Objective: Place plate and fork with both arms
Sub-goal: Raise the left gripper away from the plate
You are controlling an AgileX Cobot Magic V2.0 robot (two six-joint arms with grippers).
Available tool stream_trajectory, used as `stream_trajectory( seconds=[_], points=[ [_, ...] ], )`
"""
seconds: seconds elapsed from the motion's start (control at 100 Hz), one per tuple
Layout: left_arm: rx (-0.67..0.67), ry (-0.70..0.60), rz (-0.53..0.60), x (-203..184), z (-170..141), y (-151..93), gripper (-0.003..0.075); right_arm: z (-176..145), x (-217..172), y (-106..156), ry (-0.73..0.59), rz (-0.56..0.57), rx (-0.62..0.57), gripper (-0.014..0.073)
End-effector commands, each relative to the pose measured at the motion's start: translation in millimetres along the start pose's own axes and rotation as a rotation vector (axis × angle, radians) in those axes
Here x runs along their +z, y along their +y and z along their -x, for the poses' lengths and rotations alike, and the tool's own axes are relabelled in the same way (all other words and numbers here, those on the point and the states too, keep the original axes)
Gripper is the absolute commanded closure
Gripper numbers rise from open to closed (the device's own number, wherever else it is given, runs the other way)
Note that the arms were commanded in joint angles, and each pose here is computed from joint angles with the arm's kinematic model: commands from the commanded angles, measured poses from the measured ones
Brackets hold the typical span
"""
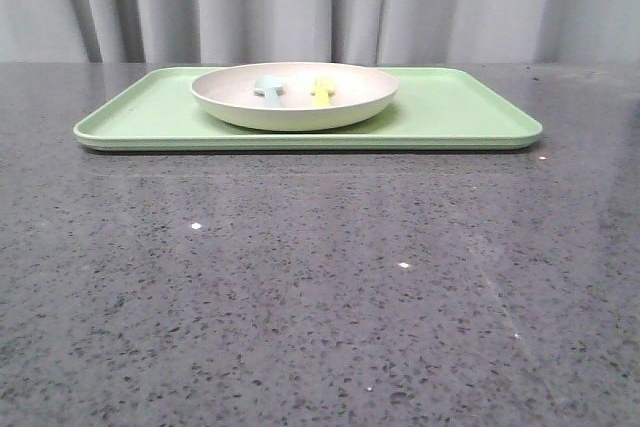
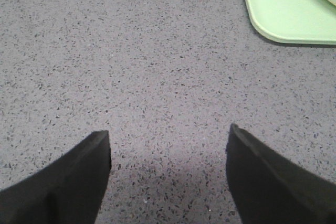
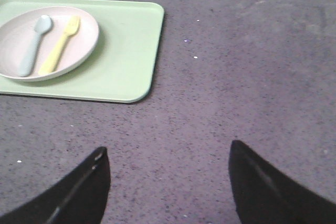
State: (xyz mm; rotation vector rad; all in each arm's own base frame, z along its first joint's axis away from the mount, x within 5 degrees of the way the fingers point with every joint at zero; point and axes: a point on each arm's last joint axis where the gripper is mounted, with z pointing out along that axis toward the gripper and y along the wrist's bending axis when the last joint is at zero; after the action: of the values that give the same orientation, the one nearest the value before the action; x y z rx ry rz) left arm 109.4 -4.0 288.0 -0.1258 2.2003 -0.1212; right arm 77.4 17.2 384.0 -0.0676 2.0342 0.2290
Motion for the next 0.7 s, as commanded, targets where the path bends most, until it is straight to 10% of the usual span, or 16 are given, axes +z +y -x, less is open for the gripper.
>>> stream_trajectory(
  seconds=[0.0,0.69],
  points=[
    [-0.012,-0.093,-0.010,-5.0,13.0,-1.6,0.0258,23.7,6.4,5.5,-0.074,0.052,0.040,0.0105],
    [-0.012,-0.093,-0.010,-5.0,13.0,-1.6,0.0258,130.7,159.4,86.8,0.165,0.325,-0.055,0.0105]
  ],
)
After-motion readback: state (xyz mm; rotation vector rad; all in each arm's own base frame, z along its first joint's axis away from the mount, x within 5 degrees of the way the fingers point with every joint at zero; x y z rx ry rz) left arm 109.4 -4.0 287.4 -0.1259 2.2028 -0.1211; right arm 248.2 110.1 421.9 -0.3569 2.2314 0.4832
